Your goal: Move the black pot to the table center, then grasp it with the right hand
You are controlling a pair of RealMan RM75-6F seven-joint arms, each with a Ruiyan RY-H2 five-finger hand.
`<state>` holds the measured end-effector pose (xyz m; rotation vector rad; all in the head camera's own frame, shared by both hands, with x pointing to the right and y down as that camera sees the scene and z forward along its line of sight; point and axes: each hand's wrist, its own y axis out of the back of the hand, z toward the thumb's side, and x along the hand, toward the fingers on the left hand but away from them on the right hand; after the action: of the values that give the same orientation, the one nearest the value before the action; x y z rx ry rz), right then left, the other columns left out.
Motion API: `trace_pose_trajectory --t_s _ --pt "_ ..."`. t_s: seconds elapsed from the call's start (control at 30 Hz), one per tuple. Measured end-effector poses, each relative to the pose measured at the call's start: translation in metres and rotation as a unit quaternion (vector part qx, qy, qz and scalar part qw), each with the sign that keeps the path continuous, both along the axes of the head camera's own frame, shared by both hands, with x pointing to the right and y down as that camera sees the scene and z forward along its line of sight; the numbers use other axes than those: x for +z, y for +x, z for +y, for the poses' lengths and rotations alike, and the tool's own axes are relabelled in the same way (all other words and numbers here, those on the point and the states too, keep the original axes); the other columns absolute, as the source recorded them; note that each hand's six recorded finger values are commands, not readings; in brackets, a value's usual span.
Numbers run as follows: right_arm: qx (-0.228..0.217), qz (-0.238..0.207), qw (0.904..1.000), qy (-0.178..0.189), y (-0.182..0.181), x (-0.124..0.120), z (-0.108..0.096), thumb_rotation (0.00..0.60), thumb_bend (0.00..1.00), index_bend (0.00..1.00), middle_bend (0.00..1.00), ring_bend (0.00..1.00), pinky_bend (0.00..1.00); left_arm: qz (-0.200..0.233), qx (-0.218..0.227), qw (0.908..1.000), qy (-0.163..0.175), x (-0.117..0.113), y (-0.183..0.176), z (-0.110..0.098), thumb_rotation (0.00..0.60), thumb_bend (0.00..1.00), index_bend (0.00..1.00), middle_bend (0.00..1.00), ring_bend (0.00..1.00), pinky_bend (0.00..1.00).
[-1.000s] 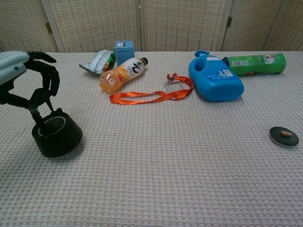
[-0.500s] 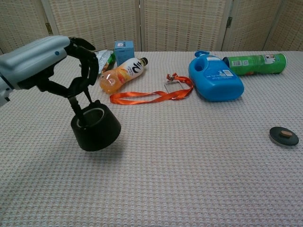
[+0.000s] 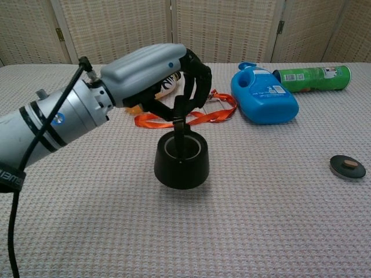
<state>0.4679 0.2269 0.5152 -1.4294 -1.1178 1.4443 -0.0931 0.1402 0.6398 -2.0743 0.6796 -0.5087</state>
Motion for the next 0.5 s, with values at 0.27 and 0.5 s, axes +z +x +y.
trace_pose_trajectory --t_s 0.27,0.5 --pt "0.003 -0.001 1.0000 -0.002 0.004 0.001 0.001 0.600 0.38 0.05 0.15 0.31 0.24 -0.008 0.011 0.9999 -0.004 0.009 0.043 -0.009 0.600 0.59 0.68 0.53 0.47 0.14" --pt "0.008 0.000 1.0000 -0.002 0.009 0.001 0.000 0.600 0.38 0.05 0.15 0.31 0.24 -0.022 0.020 0.9995 -0.007 0.020 0.070 -0.009 0.600 0.59 0.67 0.53 0.47 0.14"
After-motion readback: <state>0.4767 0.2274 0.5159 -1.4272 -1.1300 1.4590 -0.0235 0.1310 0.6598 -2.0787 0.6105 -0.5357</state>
